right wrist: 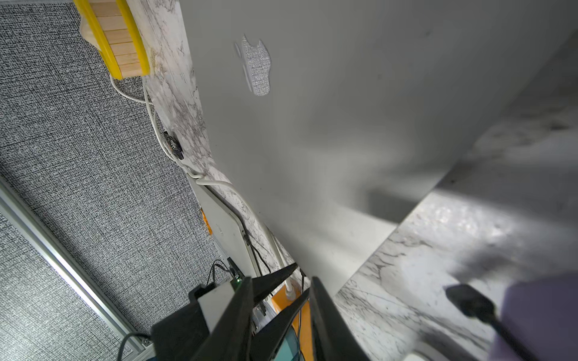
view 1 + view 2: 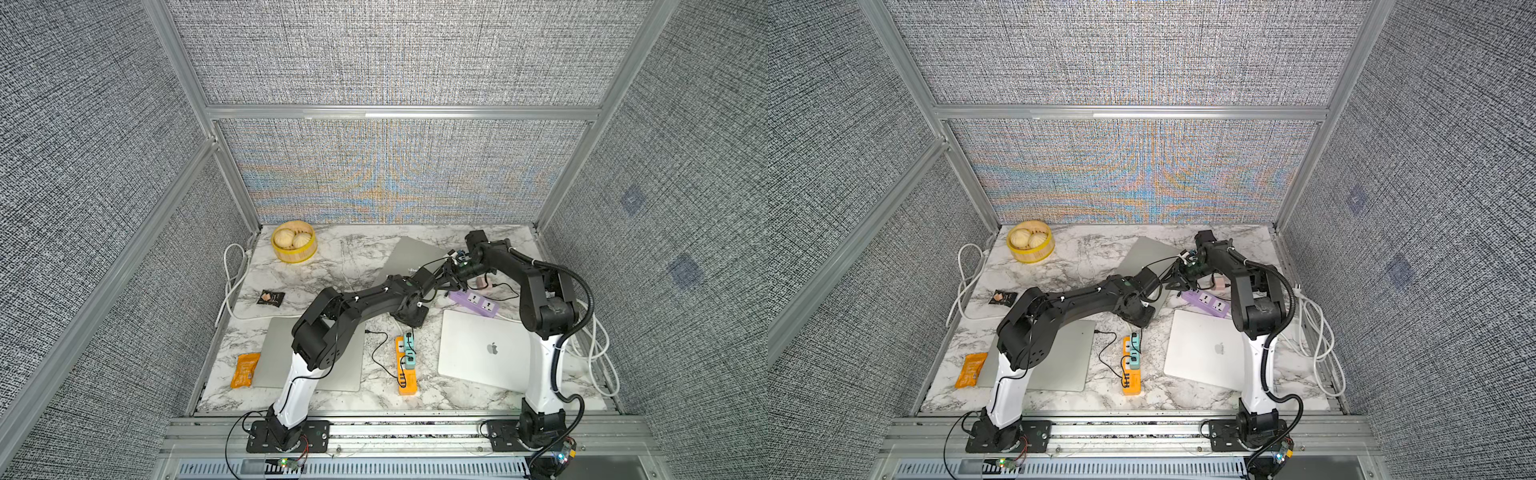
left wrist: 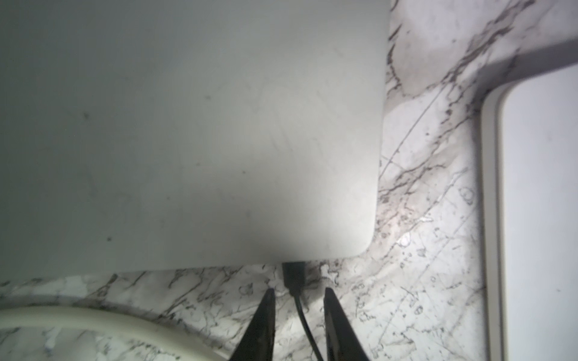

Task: Unplug the laptop charger
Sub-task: Remove the charging cable from the laptop.

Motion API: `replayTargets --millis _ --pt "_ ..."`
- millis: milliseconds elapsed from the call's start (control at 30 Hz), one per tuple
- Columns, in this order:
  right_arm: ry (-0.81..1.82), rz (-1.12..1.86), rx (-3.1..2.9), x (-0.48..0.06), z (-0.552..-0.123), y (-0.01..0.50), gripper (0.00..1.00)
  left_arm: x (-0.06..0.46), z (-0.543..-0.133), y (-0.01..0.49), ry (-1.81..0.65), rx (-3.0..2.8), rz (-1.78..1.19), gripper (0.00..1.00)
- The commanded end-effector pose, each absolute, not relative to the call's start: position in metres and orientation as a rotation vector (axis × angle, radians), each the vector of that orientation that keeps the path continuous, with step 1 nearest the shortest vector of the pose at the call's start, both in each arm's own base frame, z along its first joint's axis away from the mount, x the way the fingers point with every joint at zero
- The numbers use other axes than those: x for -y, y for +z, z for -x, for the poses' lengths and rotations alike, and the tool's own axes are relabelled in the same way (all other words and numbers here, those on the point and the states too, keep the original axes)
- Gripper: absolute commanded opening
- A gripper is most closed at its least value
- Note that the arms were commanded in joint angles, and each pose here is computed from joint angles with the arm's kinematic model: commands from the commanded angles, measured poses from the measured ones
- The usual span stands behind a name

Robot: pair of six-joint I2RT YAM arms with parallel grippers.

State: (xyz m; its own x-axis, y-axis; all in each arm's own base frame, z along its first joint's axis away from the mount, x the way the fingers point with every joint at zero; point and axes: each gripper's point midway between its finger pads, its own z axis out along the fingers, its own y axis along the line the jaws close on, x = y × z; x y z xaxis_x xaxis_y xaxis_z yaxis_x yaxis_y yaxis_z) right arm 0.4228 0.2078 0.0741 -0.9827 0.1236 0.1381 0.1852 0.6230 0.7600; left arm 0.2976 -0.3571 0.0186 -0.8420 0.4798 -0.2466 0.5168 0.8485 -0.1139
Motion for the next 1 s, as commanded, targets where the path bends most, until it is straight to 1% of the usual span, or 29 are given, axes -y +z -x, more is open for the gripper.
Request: replayTargets --millis 0,267,667,833,967 --pt "-1.316 0.243 2.743 -0.212 -0.42 0.075 0.34 0.359 -0.3 0.019 -0.263 -2.812 -0.765 0.26" --pt "-1.296 0.242 2.73 -0.212 -0.418 0.066 0.33 0.356 -0.302 0.018 -0.211 -2.803 -0.735 0.22" --pt "-1.268 0.239 2.716 -0.21 -0.412 0.054 0.31 0.361 -0.305 0.019 -0.194 -2.797 -0.748 0.21" --pt "-1.257 0.241 2.709 -0.209 -0.41 0.048 0.31 0.361 -0.307 0.018 -0.181 -2.794 -0.745 0.17" --pt "-1.256 0.237 2.708 -0.209 -0.408 0.047 0.31 0.362 -0.306 0.016 -0.172 -2.801 -0.755 0.17"
